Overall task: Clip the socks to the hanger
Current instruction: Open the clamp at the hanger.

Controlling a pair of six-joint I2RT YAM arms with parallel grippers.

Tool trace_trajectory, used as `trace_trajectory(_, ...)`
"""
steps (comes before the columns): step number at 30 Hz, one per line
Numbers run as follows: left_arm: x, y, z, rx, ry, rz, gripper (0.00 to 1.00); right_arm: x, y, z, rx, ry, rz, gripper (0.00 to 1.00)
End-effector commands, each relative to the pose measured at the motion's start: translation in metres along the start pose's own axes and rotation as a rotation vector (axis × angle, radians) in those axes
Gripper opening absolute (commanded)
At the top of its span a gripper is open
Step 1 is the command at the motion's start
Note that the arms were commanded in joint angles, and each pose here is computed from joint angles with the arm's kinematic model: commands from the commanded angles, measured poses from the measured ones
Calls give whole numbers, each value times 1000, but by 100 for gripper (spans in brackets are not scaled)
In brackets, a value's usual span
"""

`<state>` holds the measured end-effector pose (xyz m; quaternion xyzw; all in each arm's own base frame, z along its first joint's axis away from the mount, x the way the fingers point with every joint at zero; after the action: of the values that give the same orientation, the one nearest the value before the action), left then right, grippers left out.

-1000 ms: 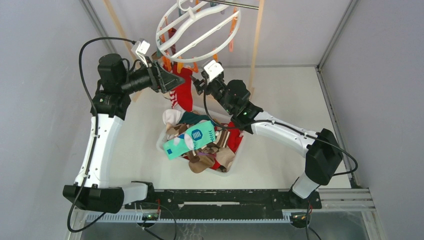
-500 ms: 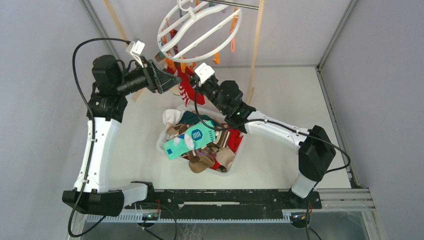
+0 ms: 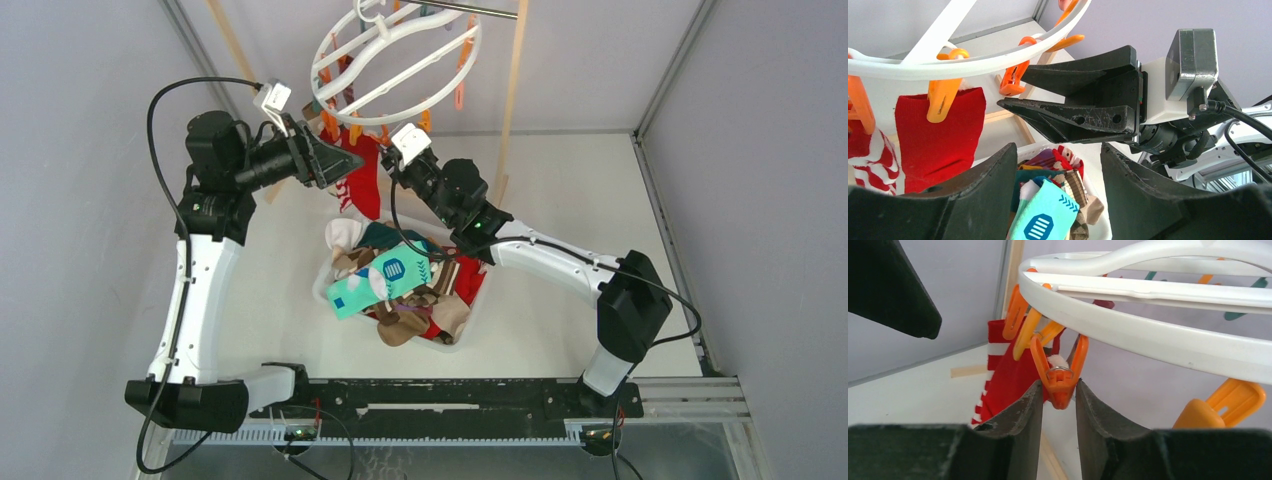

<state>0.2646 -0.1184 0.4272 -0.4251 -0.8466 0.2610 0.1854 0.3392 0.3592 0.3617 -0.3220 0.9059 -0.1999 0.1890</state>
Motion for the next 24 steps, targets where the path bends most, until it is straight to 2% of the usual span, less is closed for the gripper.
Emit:
trace_trajectory(1, 4, -6, -1, -17, -11, 32, 65, -1, -14, -35, -47, -102, 4, 32)
trace_trajectory(5, 3, -4, -1, -19, -11, 35, 65, 3, -12, -39, -61, -109, -44, 23)
trace_trajectory(10, 1, -3, -2, -11, -9, 45, 65, 5, -15, -35, -72, -100, -51, 22)
trace_trajectory(15, 0, 0, -1, -25, -13, 43, 65, 8, -17, -39, -122, -125, -105, 17)
trace_trajectory(24, -11, 0, -10, -4, -9, 123, 66, 32, -17, -61, -433, -162, -366, 12)
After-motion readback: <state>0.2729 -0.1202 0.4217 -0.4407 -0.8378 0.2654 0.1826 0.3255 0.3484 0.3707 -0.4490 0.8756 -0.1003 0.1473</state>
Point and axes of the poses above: each gripper's point midway between its finger pads, its own x axis back along the fingers, its own y axis along the line the jaws close on, z = x × y, the point moved 6 cm from there along x, back along the fingers, and after that the axes turned 11 degrees about x, right-handed, at the moved point
